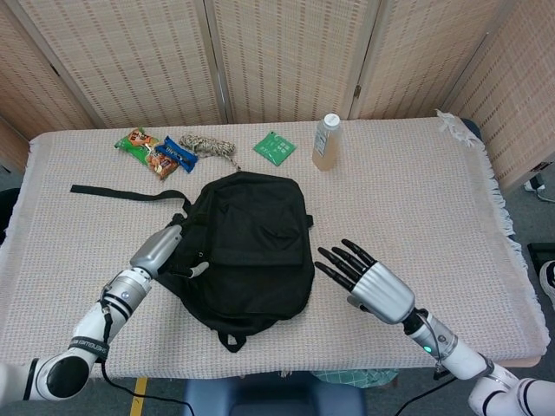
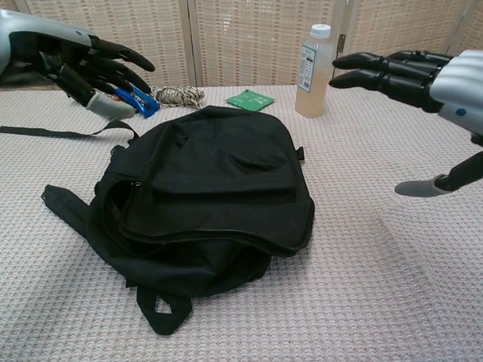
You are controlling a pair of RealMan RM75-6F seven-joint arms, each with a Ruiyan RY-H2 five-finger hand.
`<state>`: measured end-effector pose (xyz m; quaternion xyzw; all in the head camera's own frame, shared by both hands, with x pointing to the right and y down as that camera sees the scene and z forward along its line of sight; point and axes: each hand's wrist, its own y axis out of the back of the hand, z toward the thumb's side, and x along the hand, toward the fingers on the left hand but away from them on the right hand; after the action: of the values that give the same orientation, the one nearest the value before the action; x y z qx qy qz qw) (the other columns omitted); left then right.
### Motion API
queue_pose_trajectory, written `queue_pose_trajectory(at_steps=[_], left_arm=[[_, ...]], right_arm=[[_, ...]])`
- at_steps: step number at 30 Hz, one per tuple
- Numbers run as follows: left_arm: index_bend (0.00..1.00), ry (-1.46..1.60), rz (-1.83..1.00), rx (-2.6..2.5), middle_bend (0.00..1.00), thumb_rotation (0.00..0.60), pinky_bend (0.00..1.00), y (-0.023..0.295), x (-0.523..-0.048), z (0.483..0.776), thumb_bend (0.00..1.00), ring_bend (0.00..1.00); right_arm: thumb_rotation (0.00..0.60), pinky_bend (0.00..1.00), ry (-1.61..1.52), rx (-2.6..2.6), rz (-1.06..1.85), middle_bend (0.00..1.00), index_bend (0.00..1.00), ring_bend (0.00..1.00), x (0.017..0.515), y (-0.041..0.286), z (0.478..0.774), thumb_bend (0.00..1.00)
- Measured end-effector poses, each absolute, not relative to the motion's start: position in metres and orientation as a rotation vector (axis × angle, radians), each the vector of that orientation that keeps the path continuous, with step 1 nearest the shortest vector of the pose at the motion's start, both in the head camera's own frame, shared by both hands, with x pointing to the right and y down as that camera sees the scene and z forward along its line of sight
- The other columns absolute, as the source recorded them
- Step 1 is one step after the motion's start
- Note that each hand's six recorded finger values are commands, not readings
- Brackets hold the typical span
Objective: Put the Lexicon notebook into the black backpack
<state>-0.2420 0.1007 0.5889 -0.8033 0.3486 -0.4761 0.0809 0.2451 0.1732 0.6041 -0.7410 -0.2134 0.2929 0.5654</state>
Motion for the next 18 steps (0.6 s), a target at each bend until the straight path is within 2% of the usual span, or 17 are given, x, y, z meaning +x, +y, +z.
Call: queue_pose_trajectory(at_steps=[4,7,9,12,18], left_arm=[[0.20,1.086,-1.433,-2.241,0.19,0.600,0.01,0.104,-0.275,0.585,0.40,0.14],[0.22,1.087,-1.455,-2.119,0.19,0.600,0.00,0.112,-0.302,0.583,0.41,0.15],[0.22,1.088,-1.468,-2.040,0.19,0.600,0.00,0.119,-0.319,0.582,0.41,0.15],[0.23,1.097,-1.488,-1.937,0.19,0.600,0.00,0.133,-0.345,0.582,0.41,0.15],[0.24,1.152,-1.491,-1.764,0.19,0.600,0.00,0.164,-0.390,0.575,0.41,0.15]], right_arm=[[0.600,0.26,-0.579,-1.755,0.805,0.20,0.11,0.32,0.272,0.164,0.607,0.02],[0.600,0.27,-0.629,-1.763,0.907,0.22,0.14,0.33,0.296,0.160,0.610,0.07],[0.600,0.27,-0.657,-1.761,0.972,0.19,0.13,0.30,0.311,0.158,0.612,0.07],[0.600,0.22,-0.705,-1.760,1.086,0.08,0.05,0.23,0.338,0.158,0.614,0.07],[0.600,0.09,-0.836,-1.750,1.262,0.00,0.00,0.13,0.389,0.167,0.604,0.07]])
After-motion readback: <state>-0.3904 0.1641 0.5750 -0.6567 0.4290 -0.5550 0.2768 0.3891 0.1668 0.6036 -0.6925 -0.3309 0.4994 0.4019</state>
